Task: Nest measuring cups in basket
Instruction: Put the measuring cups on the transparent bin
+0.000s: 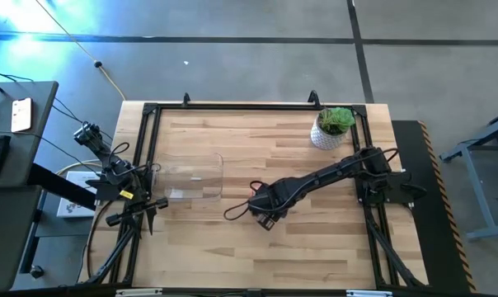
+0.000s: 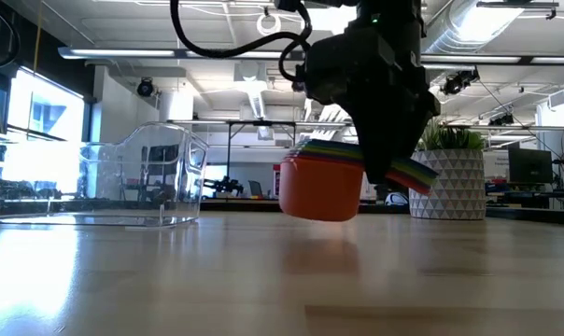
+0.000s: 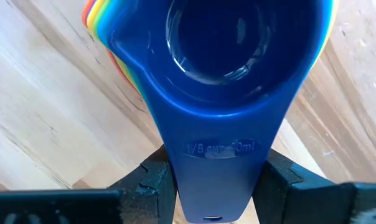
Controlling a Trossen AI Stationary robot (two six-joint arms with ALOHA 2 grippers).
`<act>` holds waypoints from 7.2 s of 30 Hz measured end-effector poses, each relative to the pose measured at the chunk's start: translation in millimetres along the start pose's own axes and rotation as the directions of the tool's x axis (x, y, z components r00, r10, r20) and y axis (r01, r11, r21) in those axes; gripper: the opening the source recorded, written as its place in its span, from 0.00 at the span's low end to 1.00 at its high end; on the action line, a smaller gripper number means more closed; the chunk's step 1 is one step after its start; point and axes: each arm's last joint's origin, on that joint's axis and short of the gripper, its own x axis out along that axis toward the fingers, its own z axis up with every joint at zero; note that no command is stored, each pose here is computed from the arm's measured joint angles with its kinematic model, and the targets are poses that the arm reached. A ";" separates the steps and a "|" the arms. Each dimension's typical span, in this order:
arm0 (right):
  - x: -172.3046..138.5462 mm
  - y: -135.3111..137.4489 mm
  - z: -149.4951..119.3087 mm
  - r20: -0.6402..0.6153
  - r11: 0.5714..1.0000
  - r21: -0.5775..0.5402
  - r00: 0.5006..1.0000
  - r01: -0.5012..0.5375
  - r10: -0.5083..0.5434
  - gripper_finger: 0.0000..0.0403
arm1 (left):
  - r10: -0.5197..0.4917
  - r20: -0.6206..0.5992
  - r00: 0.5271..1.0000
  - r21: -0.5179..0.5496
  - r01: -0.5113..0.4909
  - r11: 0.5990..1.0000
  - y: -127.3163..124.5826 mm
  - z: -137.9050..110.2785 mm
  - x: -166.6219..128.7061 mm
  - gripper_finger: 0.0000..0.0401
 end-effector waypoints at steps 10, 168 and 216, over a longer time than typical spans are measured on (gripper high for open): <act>-17.6 2.8 13.1 0.043 0.999 0.021 0.998 -0.041 0.040 0.34 | 0.000 0.000 1.000 0.007 0.000 1.000 0.0 0.0 0.0 0.33; -123.6 -25.4 207.8 0.653 0.898 -0.281 0.618 -0.338 0.437 0.34 | 0.580 -0.422 0.697 -0.486 -0.714 0.505 -10.8 43.3 -57.3 0.33; -122.5 -41.1 216.5 0.630 0.887 -0.271 0.628 -0.373 0.457 0.34 | 0.661 -0.143 0.736 -0.264 -0.672 0.692 10.2 80.8 -23.0 0.33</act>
